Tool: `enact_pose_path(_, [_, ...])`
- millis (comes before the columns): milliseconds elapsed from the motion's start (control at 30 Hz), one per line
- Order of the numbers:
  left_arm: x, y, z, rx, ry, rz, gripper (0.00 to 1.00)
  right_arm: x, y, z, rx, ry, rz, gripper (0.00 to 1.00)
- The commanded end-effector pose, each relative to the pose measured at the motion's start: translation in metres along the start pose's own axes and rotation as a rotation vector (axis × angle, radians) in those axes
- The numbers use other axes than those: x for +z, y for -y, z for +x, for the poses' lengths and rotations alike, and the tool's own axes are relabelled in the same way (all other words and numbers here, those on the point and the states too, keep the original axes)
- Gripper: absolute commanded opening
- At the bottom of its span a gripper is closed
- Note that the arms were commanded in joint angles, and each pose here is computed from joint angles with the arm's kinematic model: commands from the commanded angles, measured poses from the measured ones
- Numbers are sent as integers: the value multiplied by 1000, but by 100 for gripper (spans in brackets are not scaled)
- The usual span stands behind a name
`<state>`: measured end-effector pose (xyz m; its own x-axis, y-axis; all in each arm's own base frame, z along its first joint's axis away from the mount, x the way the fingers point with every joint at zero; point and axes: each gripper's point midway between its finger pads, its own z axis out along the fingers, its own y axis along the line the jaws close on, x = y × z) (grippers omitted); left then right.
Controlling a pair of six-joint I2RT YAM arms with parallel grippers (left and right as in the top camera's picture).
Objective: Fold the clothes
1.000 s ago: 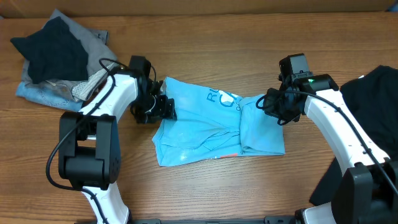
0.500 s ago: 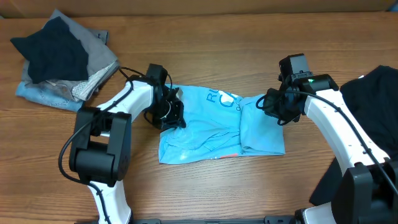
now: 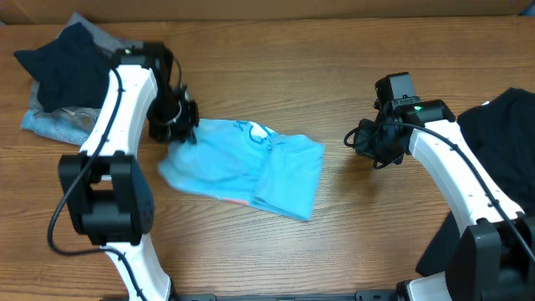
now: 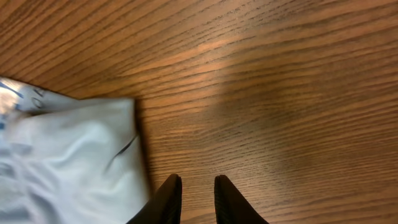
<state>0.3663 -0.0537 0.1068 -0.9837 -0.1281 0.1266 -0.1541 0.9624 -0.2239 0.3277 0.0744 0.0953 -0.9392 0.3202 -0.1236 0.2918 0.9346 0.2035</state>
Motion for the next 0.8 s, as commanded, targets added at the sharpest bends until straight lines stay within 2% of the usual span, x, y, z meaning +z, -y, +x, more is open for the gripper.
enact_pose_path(0, [-34,52,6,109,113,37,4,-3,-4,-4,-2,13,-9,22])
enact_pose_path(300, [29,156,47,298,31,18,4,-3,-3,-4,0,13,-8,22])
enact_pose_path(467, [66,197,77,369,-16,-7,7,-4,3,-7,19,13,-4,22])
enact_pose_path(500, [74,203,84,391,-28,-14,15,-4,5,-7,24,12,-3,22])
enact_pose_path(533, [81,208,90,408,-41,-26,29,-4,7,-7,31,8,1,23])
enact_pose_path(600, [87,210,95,418,-47,-45,40,-4,9,-6,37,1,2,28])
enact_pose_path(633, [87,209,95,418,-42,-56,100,-4,10,-5,38,-3,3,30])
enact_pose_path(767, [70,199,85,394,-16,-98,100,-4,3,-3,-2,-16,-32,35])
